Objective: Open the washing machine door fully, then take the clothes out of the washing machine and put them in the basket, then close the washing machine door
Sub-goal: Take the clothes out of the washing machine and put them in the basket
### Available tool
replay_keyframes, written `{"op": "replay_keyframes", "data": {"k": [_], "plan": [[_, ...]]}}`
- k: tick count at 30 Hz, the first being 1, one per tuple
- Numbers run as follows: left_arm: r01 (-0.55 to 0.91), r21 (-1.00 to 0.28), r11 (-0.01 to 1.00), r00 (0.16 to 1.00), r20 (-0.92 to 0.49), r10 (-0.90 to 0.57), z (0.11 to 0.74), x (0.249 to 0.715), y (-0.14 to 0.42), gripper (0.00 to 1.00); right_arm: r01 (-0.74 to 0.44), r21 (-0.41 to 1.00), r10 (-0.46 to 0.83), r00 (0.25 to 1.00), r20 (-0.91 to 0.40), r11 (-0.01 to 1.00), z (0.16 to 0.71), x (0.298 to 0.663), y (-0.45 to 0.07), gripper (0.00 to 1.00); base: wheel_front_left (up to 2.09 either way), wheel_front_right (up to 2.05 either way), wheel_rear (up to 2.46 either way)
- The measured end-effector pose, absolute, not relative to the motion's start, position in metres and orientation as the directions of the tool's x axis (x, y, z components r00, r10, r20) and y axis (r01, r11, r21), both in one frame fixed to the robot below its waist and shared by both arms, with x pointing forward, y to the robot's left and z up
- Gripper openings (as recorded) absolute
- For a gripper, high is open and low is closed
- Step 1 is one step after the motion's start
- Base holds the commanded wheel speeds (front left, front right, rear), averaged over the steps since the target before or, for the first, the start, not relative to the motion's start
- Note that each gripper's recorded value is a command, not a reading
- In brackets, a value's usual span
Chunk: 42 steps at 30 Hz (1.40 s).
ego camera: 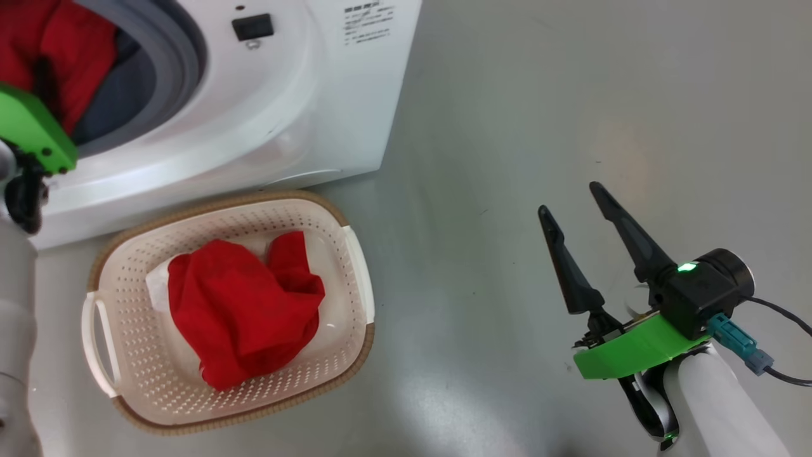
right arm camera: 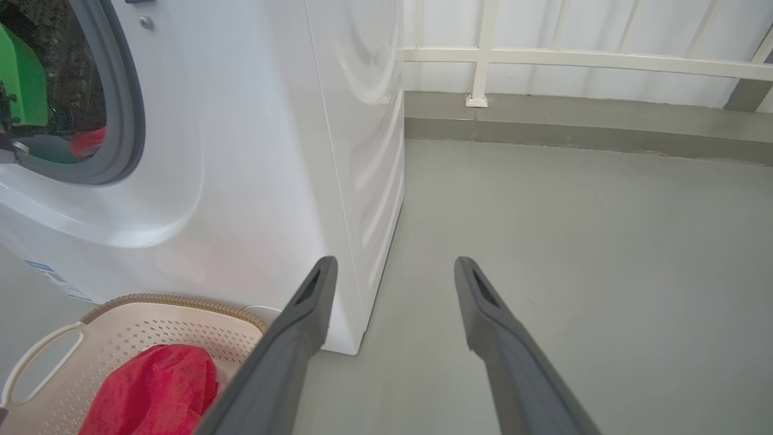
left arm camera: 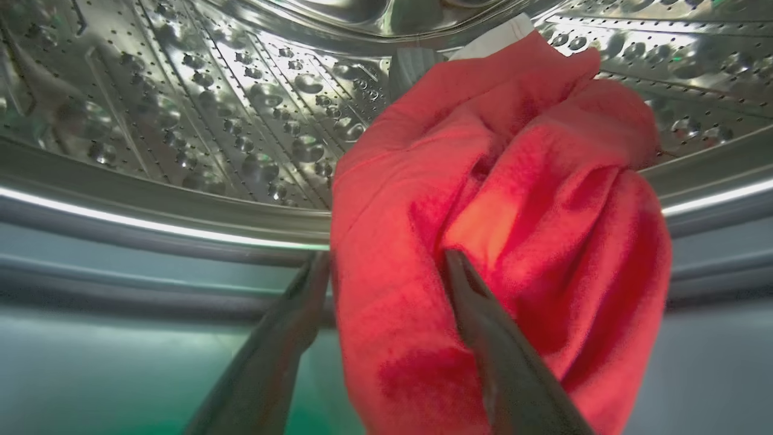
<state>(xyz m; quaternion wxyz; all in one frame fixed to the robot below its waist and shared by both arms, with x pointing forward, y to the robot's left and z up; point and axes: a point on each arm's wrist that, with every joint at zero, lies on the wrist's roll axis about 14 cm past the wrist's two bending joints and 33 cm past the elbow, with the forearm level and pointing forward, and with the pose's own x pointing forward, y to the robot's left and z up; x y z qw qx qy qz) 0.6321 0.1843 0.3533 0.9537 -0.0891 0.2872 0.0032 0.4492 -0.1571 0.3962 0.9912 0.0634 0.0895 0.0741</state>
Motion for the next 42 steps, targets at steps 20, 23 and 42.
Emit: {"op": "replay_keyframes", "data": {"k": [20,23,42], "plan": [[-0.087,-0.219,0.972,0.938,-0.346,0.006,0.388,0.644,0.186,0.00,-0.119,0.157,0.142,0.979,-0.144,0.980,0.406,0.449,-0.161,1.00,0.00,0.00,0.00],[-0.088,-0.212,0.973,0.955,-0.296,0.022,0.393,0.634,0.195,0.00,-0.131,0.163,0.153,0.980,-0.128,0.978,0.411,0.452,-0.157,1.00,0.00,0.00,0.00],[-0.052,-0.310,0.949,0.996,0.053,0.072,0.486,0.566,0.214,0.00,-0.191,0.181,0.197,0.980,-0.017,0.965,0.453,0.455,-0.137,1.00,0.00,0.00,0.00]]}}
